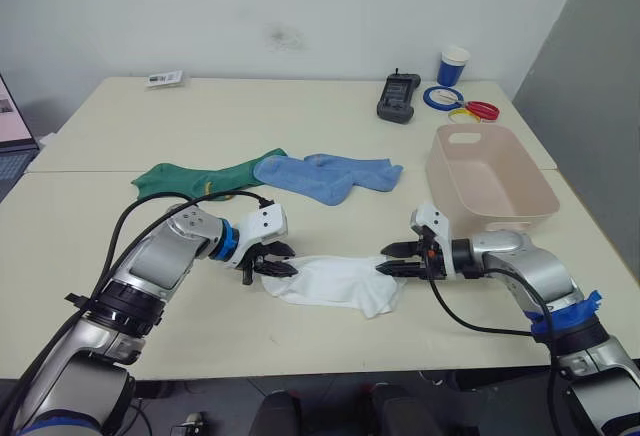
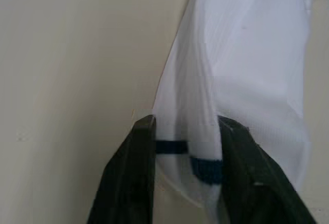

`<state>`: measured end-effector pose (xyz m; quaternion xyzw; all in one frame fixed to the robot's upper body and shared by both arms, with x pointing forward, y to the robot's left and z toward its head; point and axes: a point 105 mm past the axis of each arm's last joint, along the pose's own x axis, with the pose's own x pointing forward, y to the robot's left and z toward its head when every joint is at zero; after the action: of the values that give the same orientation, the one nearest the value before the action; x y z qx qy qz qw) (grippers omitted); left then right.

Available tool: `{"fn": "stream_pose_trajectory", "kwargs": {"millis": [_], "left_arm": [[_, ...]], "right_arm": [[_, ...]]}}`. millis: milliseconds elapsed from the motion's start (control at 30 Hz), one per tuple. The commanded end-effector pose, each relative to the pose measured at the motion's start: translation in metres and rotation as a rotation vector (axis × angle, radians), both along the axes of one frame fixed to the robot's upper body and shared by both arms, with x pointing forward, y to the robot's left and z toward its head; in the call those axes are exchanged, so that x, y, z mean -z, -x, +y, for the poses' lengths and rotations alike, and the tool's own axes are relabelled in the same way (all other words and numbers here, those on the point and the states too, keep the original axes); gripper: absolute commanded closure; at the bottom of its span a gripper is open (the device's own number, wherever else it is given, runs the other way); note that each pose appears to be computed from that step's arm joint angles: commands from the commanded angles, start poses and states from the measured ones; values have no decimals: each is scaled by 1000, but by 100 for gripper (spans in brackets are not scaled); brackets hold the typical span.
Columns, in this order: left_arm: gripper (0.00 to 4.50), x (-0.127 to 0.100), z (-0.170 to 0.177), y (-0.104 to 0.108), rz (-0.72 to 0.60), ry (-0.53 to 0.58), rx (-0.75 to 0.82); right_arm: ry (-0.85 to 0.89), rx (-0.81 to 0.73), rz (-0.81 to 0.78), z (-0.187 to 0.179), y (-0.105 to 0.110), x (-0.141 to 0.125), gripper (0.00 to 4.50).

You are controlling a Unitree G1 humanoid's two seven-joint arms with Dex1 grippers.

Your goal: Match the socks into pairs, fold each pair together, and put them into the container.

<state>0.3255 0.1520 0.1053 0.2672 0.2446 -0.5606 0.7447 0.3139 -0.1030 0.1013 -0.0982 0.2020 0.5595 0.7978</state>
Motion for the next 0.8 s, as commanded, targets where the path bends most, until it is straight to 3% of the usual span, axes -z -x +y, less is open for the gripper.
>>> {"fn": "stream_pose_trajectory", "kwargs": {"millis": [33,100,300,533,800], "left_arm": [[175,-30,14,-17,-139,63,-84],[118,-39,25,-23,-187,104,-136],[118,-54,34,3,-242,218,-79],[118,-43,19,49,-259,212,128],[118,-21,7,56,-308,166,178]], "right_arm": [[-33,67,-102,-17,-4,-29,145],[-55,88,-101,-21,-1,-35,80],[-70,104,-21,-32,24,-34,80],[-51,82,80,-16,53,-11,80],[-33,125,110,-11,55,4,80]]}}
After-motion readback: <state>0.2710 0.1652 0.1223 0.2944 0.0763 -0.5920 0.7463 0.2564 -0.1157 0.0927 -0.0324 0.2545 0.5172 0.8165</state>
